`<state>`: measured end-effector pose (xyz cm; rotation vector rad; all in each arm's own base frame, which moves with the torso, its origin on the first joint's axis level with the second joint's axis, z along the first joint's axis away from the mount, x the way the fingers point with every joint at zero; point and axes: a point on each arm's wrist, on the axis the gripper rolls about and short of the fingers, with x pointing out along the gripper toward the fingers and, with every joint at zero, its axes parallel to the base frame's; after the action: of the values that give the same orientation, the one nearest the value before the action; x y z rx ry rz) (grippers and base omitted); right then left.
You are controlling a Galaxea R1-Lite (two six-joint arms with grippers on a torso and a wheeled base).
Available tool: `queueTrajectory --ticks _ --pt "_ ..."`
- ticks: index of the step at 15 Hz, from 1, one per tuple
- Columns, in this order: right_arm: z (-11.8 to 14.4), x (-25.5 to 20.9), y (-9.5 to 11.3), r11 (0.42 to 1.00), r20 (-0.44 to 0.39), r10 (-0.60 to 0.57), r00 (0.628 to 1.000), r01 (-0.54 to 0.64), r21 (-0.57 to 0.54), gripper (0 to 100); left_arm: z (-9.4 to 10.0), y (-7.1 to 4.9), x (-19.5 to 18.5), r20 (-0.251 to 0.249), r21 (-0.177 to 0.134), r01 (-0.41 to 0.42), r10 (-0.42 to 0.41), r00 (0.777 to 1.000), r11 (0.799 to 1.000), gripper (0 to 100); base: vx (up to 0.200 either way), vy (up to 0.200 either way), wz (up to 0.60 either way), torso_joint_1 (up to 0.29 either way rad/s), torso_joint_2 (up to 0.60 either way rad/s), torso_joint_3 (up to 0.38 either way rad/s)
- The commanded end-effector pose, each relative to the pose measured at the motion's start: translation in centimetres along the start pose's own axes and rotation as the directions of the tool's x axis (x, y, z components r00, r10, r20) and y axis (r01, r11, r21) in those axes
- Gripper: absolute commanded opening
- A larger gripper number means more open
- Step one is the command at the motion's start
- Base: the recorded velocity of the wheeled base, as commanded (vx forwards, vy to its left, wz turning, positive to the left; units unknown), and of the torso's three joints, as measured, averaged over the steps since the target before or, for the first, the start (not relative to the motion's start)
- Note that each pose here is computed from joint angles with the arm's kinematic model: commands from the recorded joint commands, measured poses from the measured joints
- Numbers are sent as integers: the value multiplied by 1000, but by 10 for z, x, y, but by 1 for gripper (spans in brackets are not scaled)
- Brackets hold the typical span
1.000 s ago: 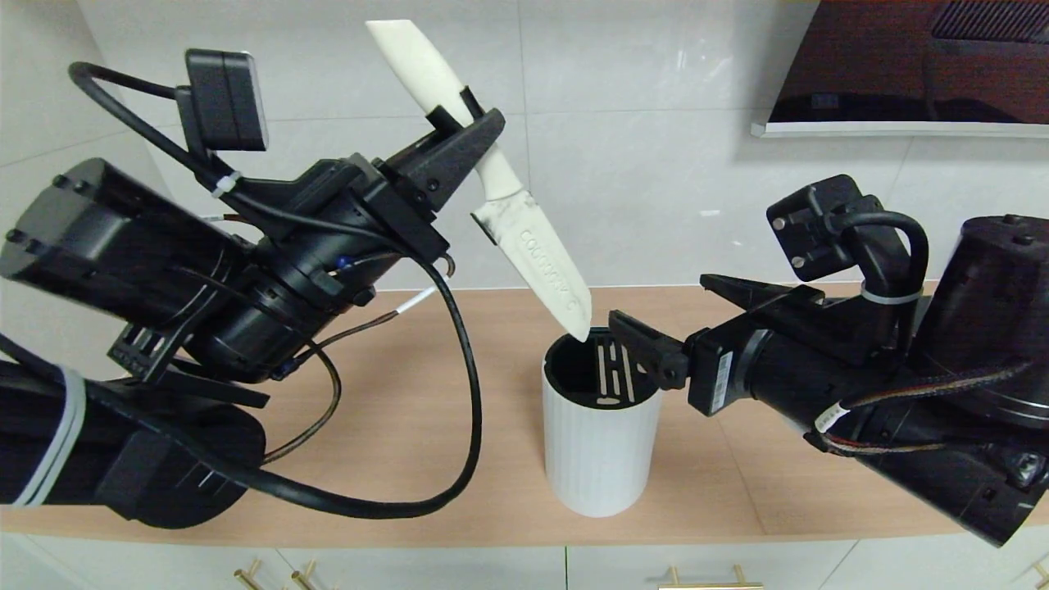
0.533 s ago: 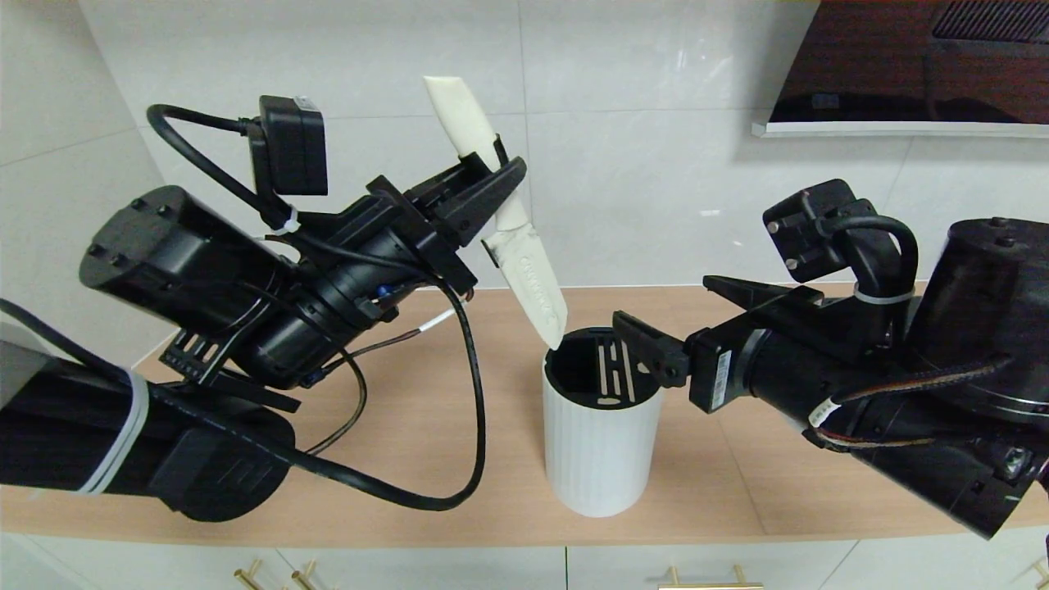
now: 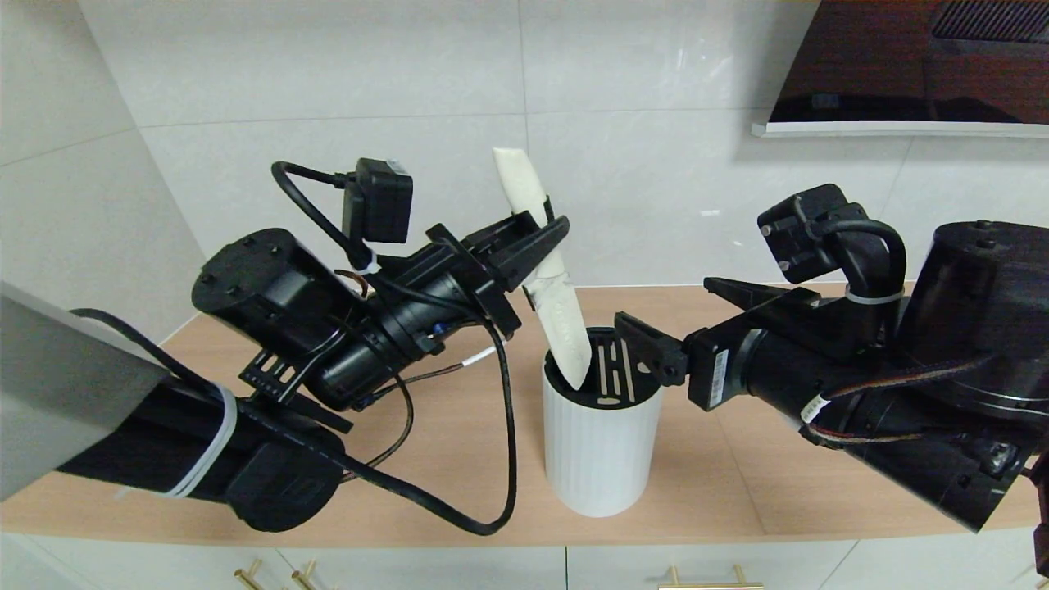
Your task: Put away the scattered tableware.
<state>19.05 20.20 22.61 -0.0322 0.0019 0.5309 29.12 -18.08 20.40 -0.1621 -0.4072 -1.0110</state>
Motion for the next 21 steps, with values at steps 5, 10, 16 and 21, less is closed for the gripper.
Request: queueTrajectory --ticks 5,10,16,21 --pt "4 2 -12 999 18 -41 999 40 3 100 -32 4 1 -73 -40 -13 10 997 999 0 0 0 0 0 0 0" --pt "5 4 -18 998 18 -65 998 65 -10 100 -56 5 1 -126 -69 -19 11 992 997 0 0 0 0 0 0 0" --pt "5 6 -21 997 20 -76 997 76 -10 100 -75 3 -2 -174 -97 -23 6 985 995 0 0 0 0 0 0 0" --pt "5 6 -21 997 19 -77 997 78 -11 100 -79 0 -2 -186 -106 -19 -1 983 994 100 0 0 0 0 0 0"
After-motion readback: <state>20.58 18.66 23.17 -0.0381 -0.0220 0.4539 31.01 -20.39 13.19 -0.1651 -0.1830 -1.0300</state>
